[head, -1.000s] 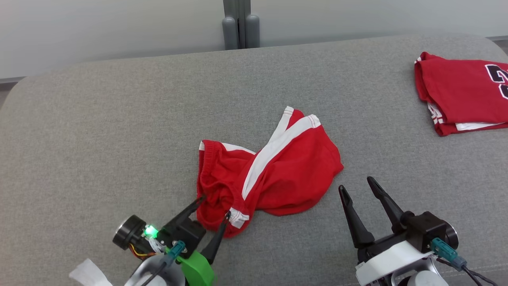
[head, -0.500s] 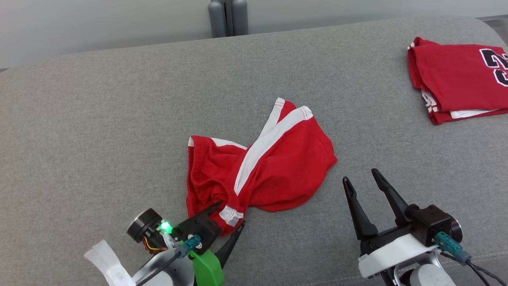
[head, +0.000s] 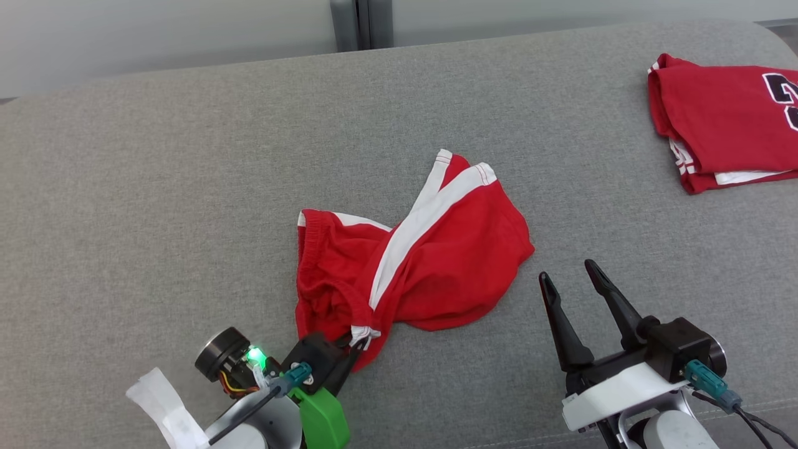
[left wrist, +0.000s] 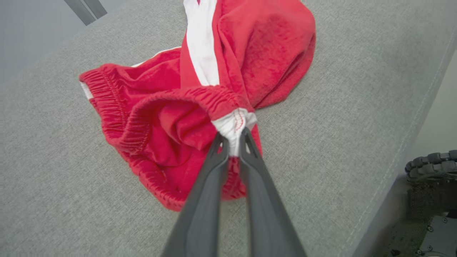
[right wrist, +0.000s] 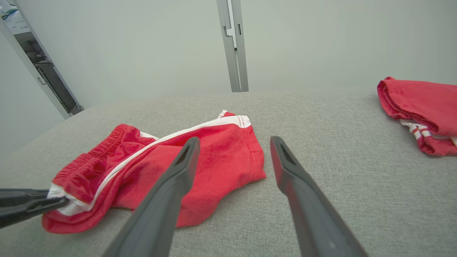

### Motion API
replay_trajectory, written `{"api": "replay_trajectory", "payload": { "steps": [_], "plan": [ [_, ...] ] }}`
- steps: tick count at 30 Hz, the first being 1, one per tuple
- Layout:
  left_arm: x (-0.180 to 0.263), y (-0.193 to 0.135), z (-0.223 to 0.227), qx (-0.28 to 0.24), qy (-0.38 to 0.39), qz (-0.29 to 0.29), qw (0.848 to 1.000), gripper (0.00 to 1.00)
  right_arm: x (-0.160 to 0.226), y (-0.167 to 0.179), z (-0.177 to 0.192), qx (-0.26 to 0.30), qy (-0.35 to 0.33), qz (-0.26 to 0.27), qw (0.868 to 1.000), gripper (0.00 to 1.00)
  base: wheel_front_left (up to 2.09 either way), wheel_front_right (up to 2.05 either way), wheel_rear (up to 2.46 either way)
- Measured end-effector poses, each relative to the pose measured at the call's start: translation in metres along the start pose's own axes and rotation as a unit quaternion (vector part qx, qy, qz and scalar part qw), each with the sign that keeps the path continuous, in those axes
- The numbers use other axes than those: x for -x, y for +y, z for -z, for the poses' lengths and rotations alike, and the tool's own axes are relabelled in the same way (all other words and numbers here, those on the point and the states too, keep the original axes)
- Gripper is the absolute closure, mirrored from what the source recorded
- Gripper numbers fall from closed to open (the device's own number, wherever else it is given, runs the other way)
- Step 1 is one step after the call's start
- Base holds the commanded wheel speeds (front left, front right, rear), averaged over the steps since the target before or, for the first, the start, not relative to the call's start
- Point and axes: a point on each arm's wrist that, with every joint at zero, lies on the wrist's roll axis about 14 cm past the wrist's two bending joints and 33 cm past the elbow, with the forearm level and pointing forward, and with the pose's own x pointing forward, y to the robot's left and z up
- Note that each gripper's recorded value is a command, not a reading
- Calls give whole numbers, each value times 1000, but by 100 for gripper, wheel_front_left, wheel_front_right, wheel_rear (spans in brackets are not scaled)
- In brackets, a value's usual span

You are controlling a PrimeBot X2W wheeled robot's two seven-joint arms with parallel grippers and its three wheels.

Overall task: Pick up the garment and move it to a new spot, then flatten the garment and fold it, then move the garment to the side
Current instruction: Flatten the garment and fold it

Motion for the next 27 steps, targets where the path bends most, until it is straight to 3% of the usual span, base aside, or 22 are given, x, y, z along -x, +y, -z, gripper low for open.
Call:
{"api": "replay_trajectory", "payload": {
  "steps": [10, 16, 21, 27],
  "plan": [
    [35, 23, 0, 40, -4, -58, 998, 100, -9, 10, 1, -14, 1, -20, 1000, 0, 0, 0, 0],
    [65, 48, 20, 89, 10, -119, 989, 100, -42, -1, -4, -40, 0, -37, 999, 0, 0, 0, 0],
    [76, 61, 26, 122, -1, -151, 981, 100, -70, 21, 18, -49, 71, -123, 989, 0, 0, 0, 0],
    [78, 66, 35, 138, 0, -167, 976, 100, -114, 31, 12, -13, 115, -187, 976, 0, 0, 0, 0]
  ]
}}
